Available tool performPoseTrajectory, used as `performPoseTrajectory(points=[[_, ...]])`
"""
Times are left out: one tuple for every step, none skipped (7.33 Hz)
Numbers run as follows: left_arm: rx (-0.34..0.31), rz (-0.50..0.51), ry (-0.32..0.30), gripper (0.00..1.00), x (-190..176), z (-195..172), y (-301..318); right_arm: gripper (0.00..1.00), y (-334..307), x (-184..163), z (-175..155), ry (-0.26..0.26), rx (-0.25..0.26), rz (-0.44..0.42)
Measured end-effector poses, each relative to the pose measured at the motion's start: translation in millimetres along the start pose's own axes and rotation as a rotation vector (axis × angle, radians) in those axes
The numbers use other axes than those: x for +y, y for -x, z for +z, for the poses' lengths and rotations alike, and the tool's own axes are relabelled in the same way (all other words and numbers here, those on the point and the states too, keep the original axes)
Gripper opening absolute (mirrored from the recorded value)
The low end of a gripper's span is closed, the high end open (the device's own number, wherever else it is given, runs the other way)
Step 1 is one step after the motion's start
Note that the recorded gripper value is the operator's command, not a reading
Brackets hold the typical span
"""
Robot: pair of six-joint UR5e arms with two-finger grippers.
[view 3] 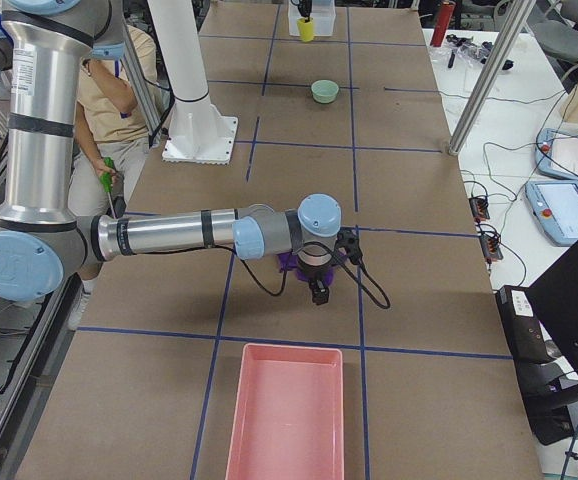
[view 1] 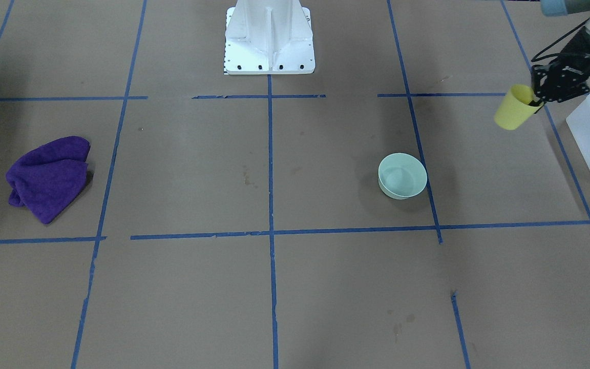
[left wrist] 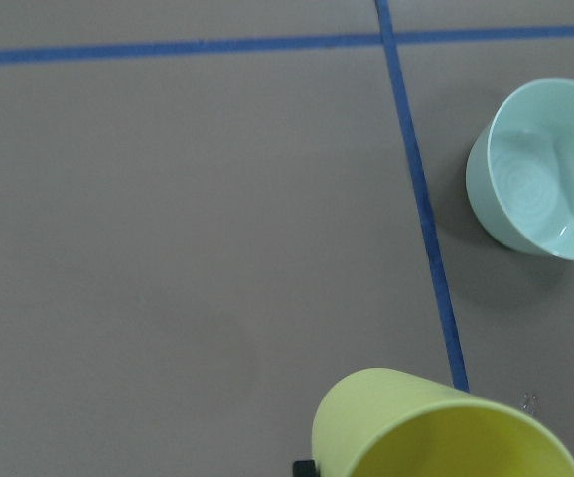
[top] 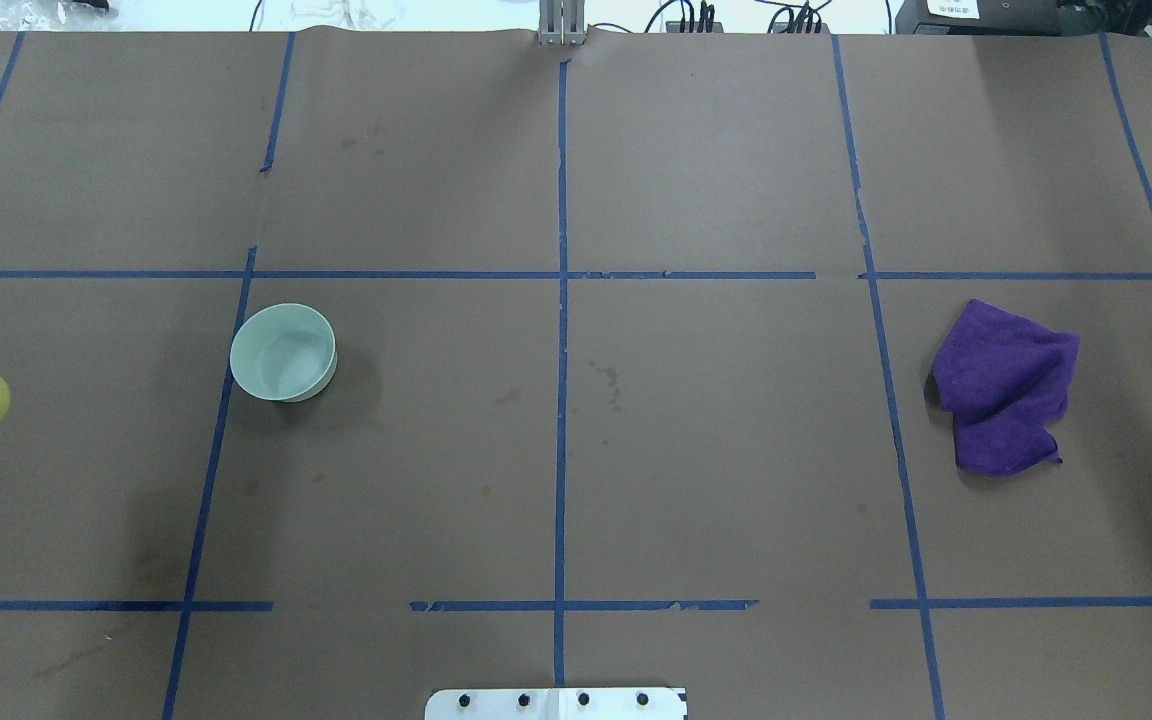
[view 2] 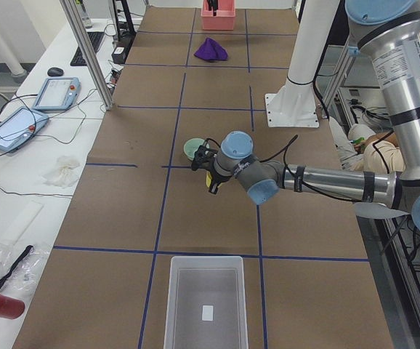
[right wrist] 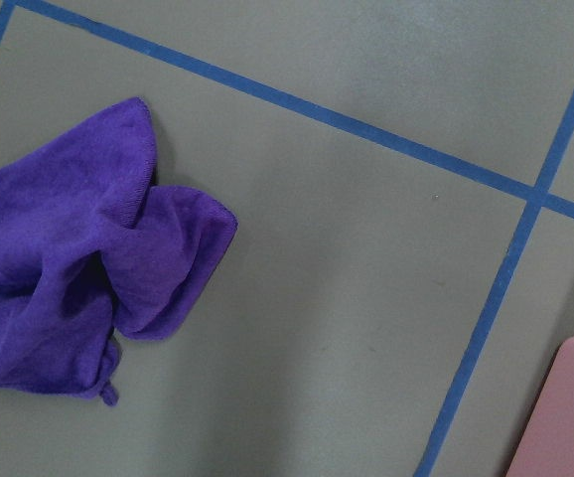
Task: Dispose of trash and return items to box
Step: 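Lift the yellow cup with the left gripper toward the clear bin, then drop the cup into the clear bin while the right gripper grasps the purple cloth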
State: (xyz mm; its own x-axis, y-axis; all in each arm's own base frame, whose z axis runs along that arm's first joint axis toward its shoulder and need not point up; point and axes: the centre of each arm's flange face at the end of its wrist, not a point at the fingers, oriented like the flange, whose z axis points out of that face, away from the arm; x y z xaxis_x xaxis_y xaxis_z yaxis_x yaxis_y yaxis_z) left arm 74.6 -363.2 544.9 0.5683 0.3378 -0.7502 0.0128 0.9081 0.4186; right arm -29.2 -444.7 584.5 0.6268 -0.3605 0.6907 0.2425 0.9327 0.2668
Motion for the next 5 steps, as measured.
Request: performPoseTrajectory(points=[[-0.026,0.052,-0.013,0.0,9.1,-13.0,46.6,1.0,15.4,-7.1,11.3,-0.007,-0.008,0.014],[-0.06,0.087,-0.016,0.0,16.3,-20.2,84.7,1.0,32.6,-13.6,30.3,-0.015,-0.022,0.045],[-0.11,0.118,-0.02,0.0,15.1,-27.8,117.7,1.0,45.2,-16.4,53.6,-0.021,-0.041,0.085],[-0.172,0.147,-0.025,0.0,5.6,-38.7,146.7,1.0,57.9,-17.3,75.9,-0.028,-0.057,0.152],[-0.226,0.172,-0.027,0.0,-8.5,-50.3,166.6,1.0,73.2,-18.7,91.7,-0.038,-0.071,0.243]])
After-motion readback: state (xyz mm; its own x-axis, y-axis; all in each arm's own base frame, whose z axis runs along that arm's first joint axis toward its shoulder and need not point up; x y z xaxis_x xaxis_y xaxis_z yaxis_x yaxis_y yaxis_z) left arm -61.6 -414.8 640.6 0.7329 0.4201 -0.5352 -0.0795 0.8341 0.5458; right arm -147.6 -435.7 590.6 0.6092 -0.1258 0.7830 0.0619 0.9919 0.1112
